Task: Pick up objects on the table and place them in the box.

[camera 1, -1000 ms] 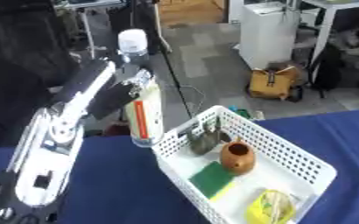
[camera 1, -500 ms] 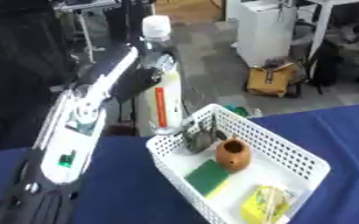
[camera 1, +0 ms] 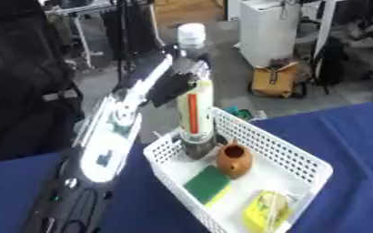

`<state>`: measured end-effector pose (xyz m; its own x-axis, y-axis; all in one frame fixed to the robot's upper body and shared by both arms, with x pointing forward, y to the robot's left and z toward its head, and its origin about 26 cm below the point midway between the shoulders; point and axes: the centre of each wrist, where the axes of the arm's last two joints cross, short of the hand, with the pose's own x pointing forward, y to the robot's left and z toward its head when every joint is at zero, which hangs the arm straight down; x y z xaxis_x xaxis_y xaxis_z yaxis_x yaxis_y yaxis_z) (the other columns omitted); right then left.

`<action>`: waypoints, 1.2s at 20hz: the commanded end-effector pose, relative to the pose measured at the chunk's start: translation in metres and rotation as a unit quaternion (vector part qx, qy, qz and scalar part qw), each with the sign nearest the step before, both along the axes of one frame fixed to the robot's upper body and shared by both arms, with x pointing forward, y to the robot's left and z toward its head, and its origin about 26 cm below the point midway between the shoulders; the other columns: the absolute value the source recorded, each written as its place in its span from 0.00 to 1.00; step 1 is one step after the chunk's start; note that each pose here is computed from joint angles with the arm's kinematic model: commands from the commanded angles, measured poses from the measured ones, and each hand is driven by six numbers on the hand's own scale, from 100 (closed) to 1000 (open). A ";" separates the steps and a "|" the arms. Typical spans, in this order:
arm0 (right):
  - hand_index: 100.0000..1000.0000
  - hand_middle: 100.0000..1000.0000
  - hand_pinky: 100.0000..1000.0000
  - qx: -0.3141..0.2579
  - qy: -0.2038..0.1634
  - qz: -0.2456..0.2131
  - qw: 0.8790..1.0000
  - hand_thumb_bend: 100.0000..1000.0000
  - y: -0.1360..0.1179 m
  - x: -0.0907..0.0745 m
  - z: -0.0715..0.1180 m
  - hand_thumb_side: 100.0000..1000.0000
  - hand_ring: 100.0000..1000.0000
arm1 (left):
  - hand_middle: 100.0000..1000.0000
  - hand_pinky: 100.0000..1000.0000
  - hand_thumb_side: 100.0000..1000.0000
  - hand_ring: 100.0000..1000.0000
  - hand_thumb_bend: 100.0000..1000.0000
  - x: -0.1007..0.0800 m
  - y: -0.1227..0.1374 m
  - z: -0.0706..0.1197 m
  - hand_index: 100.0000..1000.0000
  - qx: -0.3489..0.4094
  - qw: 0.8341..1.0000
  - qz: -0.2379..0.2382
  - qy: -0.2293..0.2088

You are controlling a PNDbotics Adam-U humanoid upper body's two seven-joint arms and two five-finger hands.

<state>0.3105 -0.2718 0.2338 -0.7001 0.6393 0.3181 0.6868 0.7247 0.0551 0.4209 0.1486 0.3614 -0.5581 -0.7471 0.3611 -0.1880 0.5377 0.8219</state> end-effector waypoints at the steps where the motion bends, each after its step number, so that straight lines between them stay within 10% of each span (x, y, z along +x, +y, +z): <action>1: 0.67 0.55 0.61 -0.002 -0.012 0.009 1.000 0.00 0.002 -0.001 0.007 0.78 0.46 | 0.94 1.00 1.00 1.00 0.00 0.006 -0.002 0.004 0.84 -0.003 1.000 0.003 -0.008; 24: 0.67 0.54 0.61 -0.003 -0.028 0.031 0.999 0.00 0.010 0.001 0.016 0.78 0.46 | 1.00 1.00 1.00 1.00 0.09 0.048 -0.010 -0.043 1.00 0.069 0.995 -0.012 0.069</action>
